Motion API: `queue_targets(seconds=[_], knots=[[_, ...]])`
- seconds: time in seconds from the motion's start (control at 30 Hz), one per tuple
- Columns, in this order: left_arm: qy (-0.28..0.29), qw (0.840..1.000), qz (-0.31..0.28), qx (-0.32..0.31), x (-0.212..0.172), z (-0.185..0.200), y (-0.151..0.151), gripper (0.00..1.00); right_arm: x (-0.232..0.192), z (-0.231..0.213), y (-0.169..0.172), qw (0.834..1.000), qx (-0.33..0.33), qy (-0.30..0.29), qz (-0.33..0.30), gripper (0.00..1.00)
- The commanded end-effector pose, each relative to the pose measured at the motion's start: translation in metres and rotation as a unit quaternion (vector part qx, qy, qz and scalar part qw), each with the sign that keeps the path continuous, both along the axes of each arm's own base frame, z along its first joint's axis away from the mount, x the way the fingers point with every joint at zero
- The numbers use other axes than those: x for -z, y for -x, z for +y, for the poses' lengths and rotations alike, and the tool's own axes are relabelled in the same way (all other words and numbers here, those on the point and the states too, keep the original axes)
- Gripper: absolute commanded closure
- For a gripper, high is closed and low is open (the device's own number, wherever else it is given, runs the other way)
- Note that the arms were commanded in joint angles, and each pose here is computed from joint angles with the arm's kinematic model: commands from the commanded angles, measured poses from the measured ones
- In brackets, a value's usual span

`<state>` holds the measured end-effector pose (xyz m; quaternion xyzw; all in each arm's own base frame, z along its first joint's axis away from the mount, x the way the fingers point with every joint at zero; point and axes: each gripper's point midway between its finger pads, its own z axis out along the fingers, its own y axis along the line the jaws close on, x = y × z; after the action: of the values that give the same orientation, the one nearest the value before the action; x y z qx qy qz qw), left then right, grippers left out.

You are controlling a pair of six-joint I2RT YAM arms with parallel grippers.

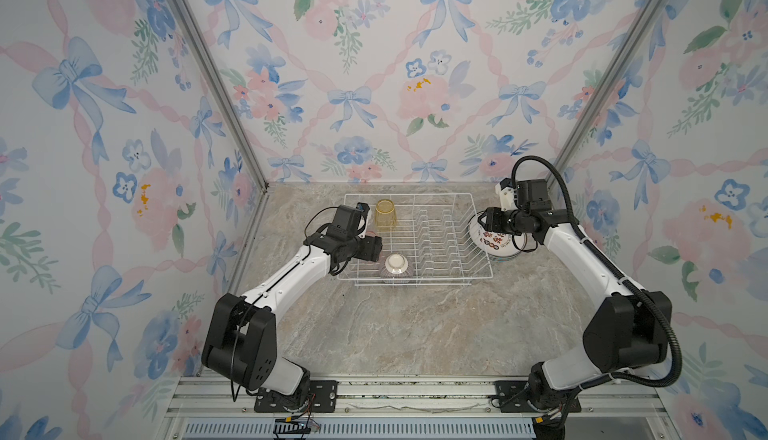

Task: Unload the mixed dishes from the dish rack
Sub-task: 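Close the left gripper on the pink glass and start lifting it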

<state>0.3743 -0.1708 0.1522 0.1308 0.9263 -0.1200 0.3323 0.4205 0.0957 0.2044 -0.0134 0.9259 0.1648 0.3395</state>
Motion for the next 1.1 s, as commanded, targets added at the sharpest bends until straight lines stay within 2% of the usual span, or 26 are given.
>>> queue_targets(seconds=[0.0,0.27,0.6,1.07], knots=[[-0.007,1.000,0.014,0.009,0.005,-0.005,-0.004,0.13,-0.006,0.004,0.002,1.000,-0.006,-0.008,-0.010,0.51],[-0.028,0.999,0.031,0.008,0.025,-0.008,-0.022,0.09,0.000,0.005,-0.001,1.000,-0.008,-0.013,-0.007,0.51],[-0.049,0.998,0.045,0.008,0.044,-0.010,-0.035,0.10,0.009,0.001,-0.005,1.000,-0.004,-0.019,0.001,0.51],[-0.070,0.996,0.047,-0.001,0.051,-0.004,-0.039,0.17,0.017,0.002,-0.007,1.000,-0.005,-0.026,0.008,0.51]])
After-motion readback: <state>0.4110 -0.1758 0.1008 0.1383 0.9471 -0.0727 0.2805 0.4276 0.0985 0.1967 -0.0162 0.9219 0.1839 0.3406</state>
